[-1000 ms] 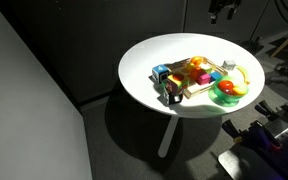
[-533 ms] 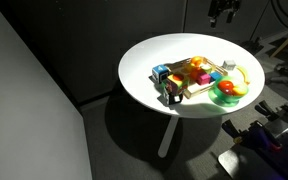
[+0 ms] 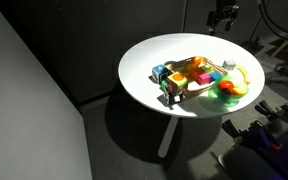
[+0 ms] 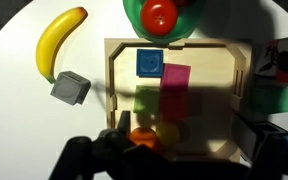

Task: Remove the lemon from the box and put it on the right side of the table.

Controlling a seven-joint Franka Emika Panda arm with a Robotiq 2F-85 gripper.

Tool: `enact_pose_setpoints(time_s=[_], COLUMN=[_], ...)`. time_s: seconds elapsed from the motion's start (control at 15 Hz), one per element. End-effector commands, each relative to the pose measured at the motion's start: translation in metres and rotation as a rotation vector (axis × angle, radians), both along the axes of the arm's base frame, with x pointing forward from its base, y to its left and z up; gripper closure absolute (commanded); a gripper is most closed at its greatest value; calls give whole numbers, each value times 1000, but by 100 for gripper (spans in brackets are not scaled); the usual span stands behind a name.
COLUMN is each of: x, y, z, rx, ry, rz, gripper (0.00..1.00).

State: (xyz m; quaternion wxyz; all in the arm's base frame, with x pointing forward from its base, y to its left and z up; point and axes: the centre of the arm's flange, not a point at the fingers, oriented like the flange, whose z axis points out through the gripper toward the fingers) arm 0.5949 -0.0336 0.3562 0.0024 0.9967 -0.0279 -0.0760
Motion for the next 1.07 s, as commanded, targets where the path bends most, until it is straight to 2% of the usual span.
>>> enact_pose_setpoints(time_s=[0.0,0.4,1.0], x=[16,25,28], y=[-12,-24,-46], z=[-11,-47,-112], rx=[17,35,4], ry=[-24,-33,-30], rz=[-15,-27,-24], gripper=[0,0,0])
